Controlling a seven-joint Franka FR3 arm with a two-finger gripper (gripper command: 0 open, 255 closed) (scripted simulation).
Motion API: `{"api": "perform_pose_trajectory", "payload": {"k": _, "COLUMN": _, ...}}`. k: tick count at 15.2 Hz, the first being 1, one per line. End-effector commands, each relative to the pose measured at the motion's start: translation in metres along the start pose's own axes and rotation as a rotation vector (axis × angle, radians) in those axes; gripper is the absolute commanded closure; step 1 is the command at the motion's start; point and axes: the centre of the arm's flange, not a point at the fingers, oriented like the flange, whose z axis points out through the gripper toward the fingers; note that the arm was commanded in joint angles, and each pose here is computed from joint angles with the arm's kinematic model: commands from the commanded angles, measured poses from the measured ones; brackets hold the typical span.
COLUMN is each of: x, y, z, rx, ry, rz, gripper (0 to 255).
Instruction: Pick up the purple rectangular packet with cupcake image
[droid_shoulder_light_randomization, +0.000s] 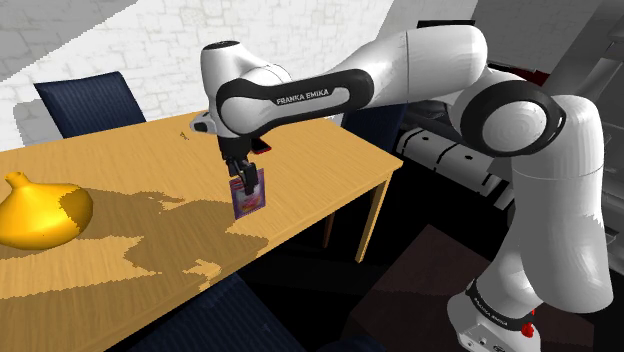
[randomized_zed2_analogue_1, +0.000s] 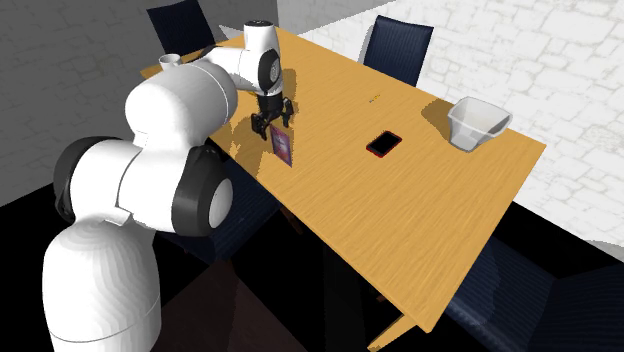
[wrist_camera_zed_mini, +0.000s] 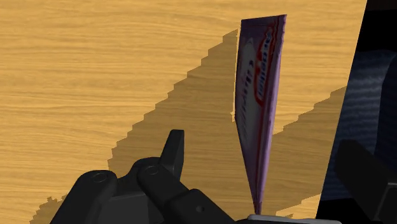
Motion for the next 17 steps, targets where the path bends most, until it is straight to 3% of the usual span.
{"api": "perform_pose_trajectory", "payload": {"k": 1, "x": 0.001, "y": 0.000, "z": 0.004, "rx": -0.001, "ry": 0.000, "rz": 0.000, "gripper": 0}}
{"api": "perform_pose_trajectory", "payload": {"k": 2, "x": 0.001, "y": 0.001, "z": 0.004, "rx": -0.001, "ry": 0.000, "rz": 0.000, "gripper": 255}}
{"api": "perform_pose_trajectory", "payload": {"k": 11, "x": 0.001, "y": 0.000, "z": 0.004, "rx": -0.001, "ry": 0.000, "rz": 0.000, "gripper": 255}}
{"api": "perform_pose_trajectory", "payload": {"k": 17, "x": 0.000, "y": 0.000, "z": -0.027, "rx": -0.001, "ry": 0.000, "rz": 0.000, "gripper": 255}}
